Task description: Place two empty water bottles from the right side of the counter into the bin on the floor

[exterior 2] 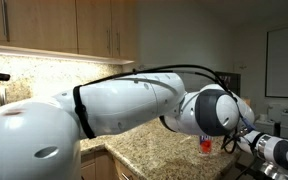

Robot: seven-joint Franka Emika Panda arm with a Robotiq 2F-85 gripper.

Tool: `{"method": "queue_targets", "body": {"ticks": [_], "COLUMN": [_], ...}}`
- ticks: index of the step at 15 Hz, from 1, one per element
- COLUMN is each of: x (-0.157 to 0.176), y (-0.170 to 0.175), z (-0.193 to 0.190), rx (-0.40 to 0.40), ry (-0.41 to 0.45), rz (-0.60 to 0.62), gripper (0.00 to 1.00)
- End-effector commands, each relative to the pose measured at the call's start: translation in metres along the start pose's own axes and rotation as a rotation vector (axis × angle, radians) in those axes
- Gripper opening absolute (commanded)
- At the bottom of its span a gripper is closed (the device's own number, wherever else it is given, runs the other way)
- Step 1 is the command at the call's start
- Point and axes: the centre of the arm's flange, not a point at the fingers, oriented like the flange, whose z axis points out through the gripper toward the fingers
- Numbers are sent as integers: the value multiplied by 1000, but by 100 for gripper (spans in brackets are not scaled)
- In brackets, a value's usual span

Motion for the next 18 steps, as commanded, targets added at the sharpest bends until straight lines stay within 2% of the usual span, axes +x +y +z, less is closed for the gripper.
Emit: {"method": "queue_targets", "body": {"ticks": [1, 6, 7, 8, 10, 15, 18], "x": [2, 4, 4, 4, 4, 3, -3], "y": [-2, -2, -3, -3, -4, -2, 4], "z": [-7, 3, 4, 6, 6, 3, -9], "rx": [-37, -82, -87, -91, -97, -93, -70], "ry": [2, 7, 4, 4, 4, 8, 16], "rz": [19, 32, 34, 34, 34, 37, 26], "gripper": [15, 14, 25, 58, 65, 96, 100]}}
